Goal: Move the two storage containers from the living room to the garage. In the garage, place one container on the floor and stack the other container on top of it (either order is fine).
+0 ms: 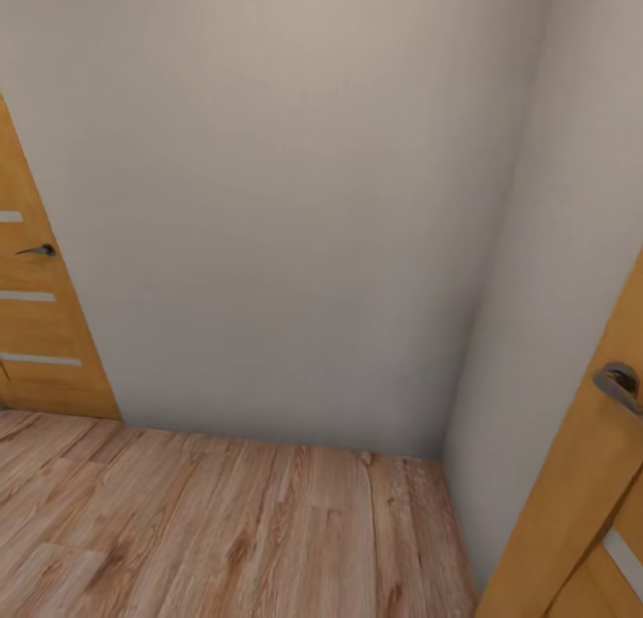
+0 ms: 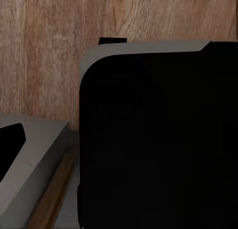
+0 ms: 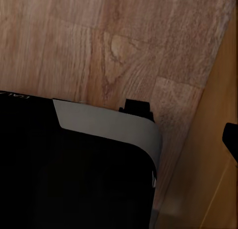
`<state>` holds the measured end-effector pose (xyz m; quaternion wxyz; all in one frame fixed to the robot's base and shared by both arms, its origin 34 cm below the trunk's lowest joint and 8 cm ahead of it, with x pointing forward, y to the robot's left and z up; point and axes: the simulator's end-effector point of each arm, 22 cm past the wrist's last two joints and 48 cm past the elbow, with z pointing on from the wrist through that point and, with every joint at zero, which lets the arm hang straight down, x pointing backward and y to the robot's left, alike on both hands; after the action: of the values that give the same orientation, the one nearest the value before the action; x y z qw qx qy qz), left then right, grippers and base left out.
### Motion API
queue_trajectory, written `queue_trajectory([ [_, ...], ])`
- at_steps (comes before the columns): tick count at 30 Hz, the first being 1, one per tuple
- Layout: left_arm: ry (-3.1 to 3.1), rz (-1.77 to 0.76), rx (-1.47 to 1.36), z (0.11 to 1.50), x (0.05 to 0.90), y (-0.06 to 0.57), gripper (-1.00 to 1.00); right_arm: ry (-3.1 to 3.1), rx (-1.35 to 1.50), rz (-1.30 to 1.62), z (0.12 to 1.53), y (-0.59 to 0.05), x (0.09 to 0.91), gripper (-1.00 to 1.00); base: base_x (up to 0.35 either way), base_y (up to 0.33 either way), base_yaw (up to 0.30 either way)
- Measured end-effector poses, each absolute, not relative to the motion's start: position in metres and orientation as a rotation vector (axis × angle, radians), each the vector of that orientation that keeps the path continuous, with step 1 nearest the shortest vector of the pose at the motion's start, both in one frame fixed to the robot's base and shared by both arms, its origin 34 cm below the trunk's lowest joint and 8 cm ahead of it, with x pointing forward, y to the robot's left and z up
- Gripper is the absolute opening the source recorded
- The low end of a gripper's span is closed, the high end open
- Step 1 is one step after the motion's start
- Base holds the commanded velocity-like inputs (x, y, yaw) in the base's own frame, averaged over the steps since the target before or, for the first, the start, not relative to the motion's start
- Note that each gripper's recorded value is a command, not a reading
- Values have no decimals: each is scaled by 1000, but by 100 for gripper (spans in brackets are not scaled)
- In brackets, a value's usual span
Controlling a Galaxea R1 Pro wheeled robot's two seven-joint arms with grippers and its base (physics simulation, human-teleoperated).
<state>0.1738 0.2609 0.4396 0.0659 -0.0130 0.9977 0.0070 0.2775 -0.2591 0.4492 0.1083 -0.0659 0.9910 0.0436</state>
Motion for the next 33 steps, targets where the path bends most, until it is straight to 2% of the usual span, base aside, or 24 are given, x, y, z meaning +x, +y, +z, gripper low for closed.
queue_trajectory([
  [9,3010,21,-39,440,174,261,100,2944,-199,135,448,-257,271,100,322,0,47],
  [33,3009,22,-39,440,174,261,100,2945,-200,133,448,-258,271,100,321,0,261],
])
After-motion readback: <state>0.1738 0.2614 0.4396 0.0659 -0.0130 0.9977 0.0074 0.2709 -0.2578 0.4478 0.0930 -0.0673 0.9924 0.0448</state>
